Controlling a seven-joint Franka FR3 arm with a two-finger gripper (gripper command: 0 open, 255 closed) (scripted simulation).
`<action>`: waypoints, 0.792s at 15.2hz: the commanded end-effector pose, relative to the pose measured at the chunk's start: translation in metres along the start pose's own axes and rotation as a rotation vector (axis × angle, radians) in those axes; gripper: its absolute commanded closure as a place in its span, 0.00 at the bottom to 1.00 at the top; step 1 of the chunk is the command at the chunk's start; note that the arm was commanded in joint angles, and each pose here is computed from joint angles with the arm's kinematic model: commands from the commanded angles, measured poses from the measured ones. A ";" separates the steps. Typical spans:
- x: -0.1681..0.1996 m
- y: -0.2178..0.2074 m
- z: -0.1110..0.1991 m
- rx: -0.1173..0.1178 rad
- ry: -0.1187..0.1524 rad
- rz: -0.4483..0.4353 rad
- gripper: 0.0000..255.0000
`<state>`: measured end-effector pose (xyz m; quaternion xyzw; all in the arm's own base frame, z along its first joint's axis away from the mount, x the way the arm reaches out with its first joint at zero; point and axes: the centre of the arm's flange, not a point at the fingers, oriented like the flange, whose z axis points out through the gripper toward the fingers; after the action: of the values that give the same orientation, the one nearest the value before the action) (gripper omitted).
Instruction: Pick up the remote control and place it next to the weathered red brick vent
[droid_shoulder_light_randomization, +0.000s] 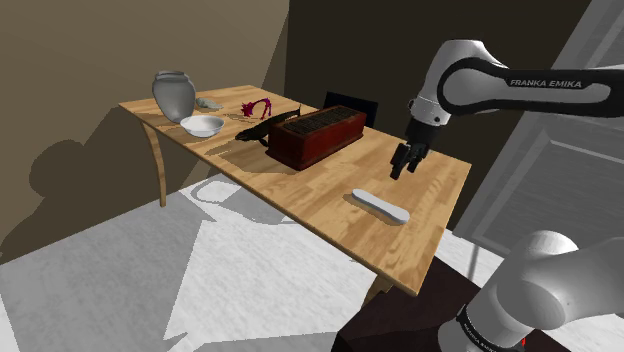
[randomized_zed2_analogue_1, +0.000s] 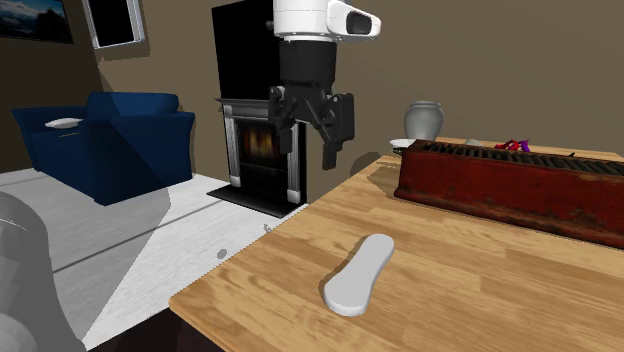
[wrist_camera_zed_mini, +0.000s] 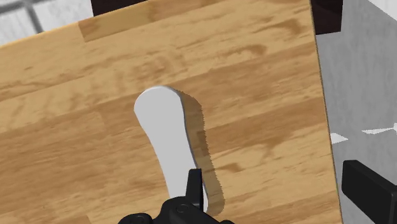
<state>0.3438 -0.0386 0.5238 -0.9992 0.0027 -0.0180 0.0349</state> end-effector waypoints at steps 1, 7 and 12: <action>0.009 0.010 0.023 -0.013 -0.006 -0.026 0.00; 0.039 0.041 0.088 -0.050 -0.029 -0.099 0.00; 0.065 0.067 0.141 -0.081 -0.047 -0.159 0.00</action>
<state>0.4070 -0.0918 0.3925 -0.9975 -0.0699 0.0018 -0.0036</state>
